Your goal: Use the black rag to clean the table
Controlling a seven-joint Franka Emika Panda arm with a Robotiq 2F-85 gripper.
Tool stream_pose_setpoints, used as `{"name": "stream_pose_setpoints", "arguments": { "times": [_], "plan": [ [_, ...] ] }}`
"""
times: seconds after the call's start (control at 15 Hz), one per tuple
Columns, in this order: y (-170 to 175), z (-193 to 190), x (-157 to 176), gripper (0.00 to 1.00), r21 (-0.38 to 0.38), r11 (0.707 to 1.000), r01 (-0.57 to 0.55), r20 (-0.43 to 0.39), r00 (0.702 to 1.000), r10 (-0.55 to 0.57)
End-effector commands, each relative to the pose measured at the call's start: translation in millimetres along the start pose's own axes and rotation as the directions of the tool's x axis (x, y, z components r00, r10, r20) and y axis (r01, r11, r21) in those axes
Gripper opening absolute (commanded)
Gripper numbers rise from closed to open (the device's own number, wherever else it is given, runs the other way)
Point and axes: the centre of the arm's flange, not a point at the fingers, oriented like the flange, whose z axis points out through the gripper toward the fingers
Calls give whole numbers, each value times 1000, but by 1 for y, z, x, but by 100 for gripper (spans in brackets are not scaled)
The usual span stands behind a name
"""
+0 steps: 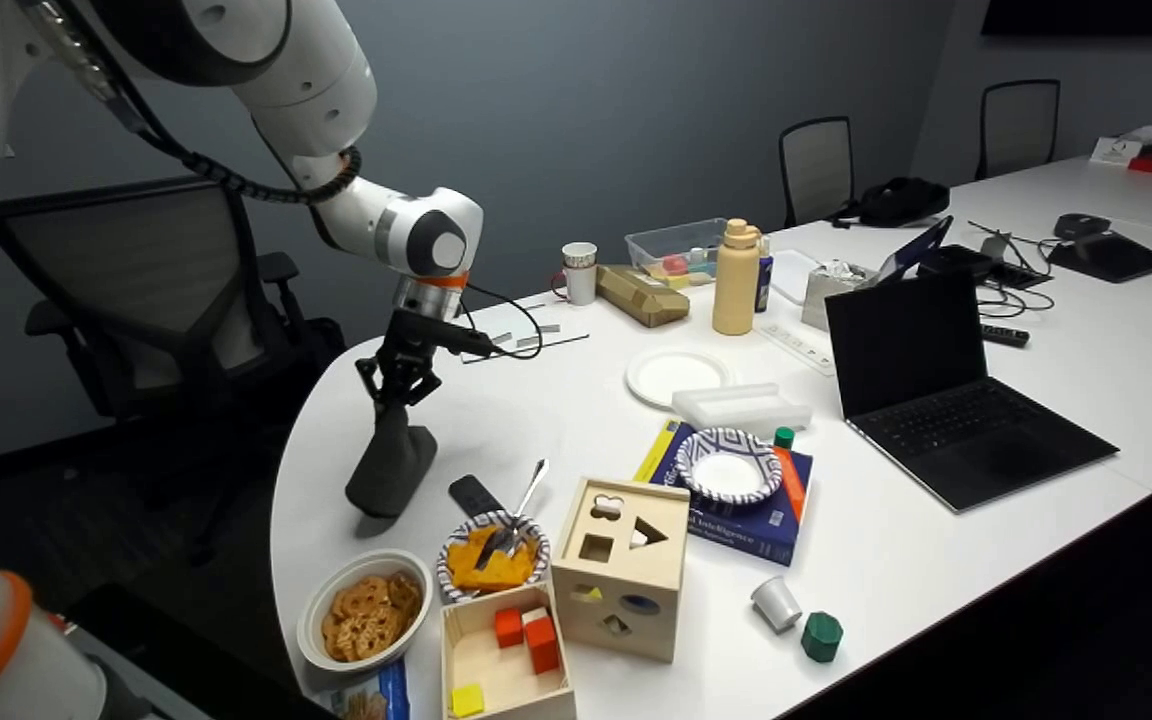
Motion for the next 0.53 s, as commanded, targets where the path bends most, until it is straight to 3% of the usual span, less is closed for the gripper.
{"name": "stream_pose_setpoints", "arguments": {
  "times": [0.0, 0.47],
  "plan": [
    [-23, 27, -38, 1, 79, 994, -81, -13, 996, 83],
    [-22, 55, -51, 1, 77, 983, -169, 74, 984, 163]
  ]
}}
